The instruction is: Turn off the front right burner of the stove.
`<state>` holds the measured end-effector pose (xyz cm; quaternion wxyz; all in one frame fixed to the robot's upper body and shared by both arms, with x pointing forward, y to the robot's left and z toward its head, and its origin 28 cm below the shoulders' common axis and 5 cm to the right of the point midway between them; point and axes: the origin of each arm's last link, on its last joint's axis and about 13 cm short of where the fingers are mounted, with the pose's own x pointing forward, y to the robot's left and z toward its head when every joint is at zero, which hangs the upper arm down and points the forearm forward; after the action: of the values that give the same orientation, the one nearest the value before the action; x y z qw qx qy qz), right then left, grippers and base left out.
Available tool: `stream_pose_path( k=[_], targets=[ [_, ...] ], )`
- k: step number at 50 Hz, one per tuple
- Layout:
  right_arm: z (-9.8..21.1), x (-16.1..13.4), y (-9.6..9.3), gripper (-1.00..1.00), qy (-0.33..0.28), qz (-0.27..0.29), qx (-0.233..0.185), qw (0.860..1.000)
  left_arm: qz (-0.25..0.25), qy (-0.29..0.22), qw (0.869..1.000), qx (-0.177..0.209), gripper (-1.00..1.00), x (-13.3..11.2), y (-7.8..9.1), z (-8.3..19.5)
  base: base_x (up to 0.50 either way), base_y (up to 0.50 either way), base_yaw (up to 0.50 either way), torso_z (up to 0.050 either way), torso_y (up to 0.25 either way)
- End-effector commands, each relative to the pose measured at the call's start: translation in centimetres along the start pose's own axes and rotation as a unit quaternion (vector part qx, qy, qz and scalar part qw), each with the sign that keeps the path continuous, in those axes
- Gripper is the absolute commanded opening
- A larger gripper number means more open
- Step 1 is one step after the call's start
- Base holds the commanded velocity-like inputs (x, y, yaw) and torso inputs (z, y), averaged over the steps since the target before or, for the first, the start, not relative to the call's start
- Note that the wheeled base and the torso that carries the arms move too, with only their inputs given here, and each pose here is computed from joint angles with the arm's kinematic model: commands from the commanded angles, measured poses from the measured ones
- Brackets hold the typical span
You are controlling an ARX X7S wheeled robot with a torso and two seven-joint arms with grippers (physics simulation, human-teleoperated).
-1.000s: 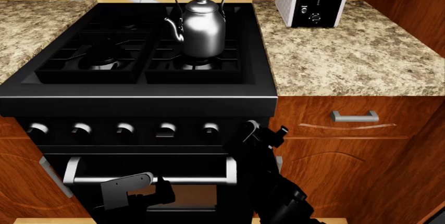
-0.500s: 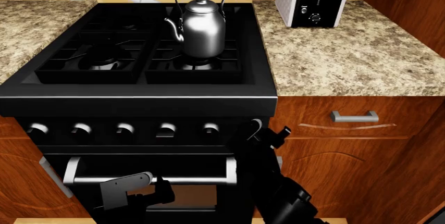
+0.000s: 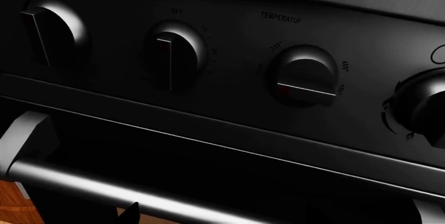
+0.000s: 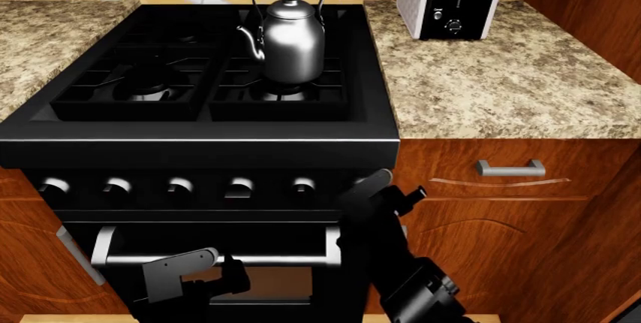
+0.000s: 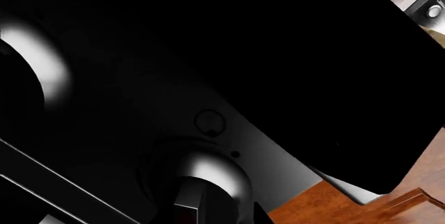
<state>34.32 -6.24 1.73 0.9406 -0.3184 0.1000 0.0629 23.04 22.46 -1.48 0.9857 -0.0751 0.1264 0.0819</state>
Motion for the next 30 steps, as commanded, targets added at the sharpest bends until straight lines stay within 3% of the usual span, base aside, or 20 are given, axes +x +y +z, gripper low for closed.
stream_pose_path(
  k=[1,30],
  targets=[
    [1.50,-0.09,1.73,-1.00,-0.021,0.078,0.081,0.993,0.003,0.000,1.000,-0.001,1.00,0.07,0.04,0.01,0.01,0.00,0.01,0.000,0.000],
    [2.04,-0.51,2.36,-1.00,-0.039,0.127,0.221,0.966,0.002,0.000,1.000,-0.001,1.00,0.05,0.02,-0.06,0.00,0.00,0.01,-0.001,0.000]
  ],
)
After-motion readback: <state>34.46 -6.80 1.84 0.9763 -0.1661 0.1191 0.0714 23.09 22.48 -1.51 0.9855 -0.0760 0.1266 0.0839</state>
